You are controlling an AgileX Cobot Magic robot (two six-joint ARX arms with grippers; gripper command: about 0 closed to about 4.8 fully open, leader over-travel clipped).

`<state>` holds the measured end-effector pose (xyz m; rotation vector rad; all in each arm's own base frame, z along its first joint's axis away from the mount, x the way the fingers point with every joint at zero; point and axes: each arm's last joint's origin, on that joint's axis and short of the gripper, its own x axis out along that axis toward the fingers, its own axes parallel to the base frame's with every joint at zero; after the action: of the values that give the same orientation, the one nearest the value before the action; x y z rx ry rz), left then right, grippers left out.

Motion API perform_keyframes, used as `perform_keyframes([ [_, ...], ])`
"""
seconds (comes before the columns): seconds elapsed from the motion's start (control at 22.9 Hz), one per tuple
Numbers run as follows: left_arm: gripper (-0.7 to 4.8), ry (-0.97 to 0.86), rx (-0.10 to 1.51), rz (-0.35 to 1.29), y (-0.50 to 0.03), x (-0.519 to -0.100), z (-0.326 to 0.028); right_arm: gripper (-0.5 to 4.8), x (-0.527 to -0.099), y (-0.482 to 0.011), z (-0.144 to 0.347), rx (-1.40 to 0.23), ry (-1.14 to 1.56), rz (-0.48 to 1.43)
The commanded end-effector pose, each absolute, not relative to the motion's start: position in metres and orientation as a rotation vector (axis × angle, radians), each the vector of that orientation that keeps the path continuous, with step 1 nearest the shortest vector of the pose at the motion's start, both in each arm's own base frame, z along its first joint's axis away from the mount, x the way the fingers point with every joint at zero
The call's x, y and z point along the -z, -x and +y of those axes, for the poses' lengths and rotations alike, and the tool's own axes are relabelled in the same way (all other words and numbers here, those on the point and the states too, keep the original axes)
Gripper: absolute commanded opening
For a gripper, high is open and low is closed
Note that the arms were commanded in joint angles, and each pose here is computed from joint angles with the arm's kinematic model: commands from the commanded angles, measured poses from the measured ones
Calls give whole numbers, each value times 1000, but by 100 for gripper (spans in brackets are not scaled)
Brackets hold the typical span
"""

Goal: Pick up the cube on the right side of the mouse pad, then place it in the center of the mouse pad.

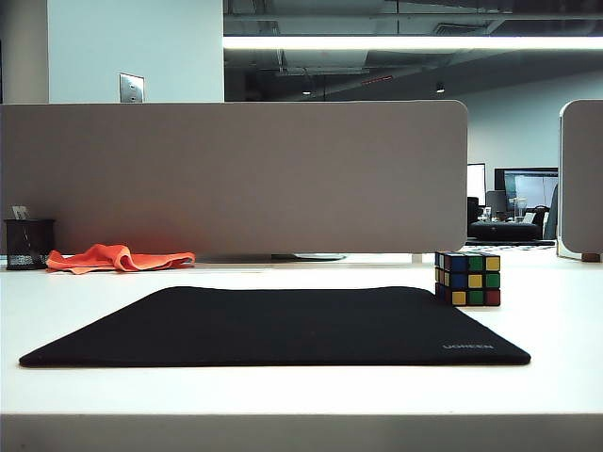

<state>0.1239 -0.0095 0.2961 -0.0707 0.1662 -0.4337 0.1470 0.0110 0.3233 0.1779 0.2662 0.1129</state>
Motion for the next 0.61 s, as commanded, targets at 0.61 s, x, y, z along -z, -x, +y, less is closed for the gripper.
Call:
perform_keyframes([
  [0.61,149,25,529,273,-146,-304,-21,193,-324,-212,41,-158,27,479],
])
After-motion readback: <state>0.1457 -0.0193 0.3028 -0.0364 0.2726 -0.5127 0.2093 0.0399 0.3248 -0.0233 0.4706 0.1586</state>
